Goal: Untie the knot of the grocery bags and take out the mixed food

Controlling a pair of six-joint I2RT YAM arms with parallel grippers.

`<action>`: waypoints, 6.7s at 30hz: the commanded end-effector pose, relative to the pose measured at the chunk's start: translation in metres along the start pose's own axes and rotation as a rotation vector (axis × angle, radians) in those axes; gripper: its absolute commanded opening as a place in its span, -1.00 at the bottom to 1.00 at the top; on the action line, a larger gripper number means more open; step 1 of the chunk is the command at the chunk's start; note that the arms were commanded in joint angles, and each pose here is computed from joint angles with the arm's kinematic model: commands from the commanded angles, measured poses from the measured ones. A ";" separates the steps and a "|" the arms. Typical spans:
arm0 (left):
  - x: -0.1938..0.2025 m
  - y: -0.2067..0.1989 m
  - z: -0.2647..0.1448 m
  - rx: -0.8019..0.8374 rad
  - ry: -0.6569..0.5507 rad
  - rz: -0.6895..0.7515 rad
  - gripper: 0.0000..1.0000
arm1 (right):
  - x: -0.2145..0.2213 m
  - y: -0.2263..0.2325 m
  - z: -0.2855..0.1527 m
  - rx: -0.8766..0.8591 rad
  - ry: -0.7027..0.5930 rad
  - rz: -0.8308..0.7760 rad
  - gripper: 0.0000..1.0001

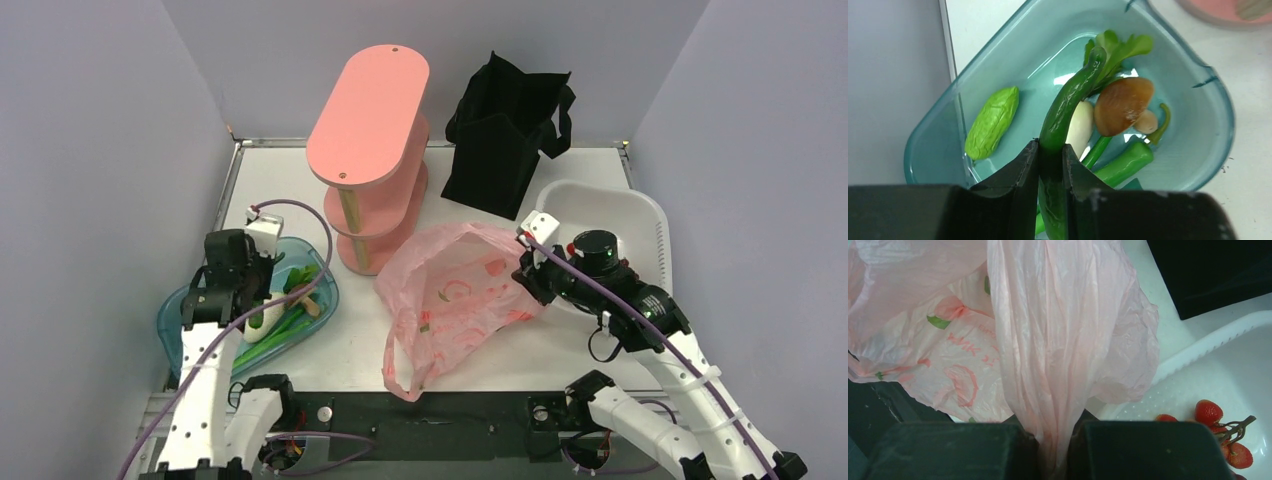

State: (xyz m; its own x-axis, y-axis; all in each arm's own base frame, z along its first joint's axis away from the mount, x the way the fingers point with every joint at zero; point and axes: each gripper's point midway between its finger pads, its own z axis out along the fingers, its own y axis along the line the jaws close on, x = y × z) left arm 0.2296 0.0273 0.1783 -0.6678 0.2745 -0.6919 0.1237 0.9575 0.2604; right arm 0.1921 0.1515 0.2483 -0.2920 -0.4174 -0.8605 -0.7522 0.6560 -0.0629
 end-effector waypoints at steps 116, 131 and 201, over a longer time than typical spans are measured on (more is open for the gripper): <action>-0.235 0.011 -0.117 0.100 -0.580 -0.060 0.75 | -0.136 -0.232 0.150 0.210 0.088 -0.363 -0.04; -0.260 -0.001 -0.121 0.178 -0.636 -0.058 0.75 | -0.154 -0.107 0.102 -0.125 -0.020 -0.456 -1.00; -0.030 -0.361 -0.137 0.928 -1.041 1.437 -0.73 | -0.066 0.043 -0.015 -0.240 -0.194 -0.176 0.10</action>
State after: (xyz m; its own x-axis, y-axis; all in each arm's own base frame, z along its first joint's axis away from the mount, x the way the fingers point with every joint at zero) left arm 0.1080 -0.3426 0.2035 0.8299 0.3357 -0.4455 0.5456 -0.3217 0.7739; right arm 0.1366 0.1791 0.2344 -0.1250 -0.5791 -0.8056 -0.9632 0.2656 -0.0415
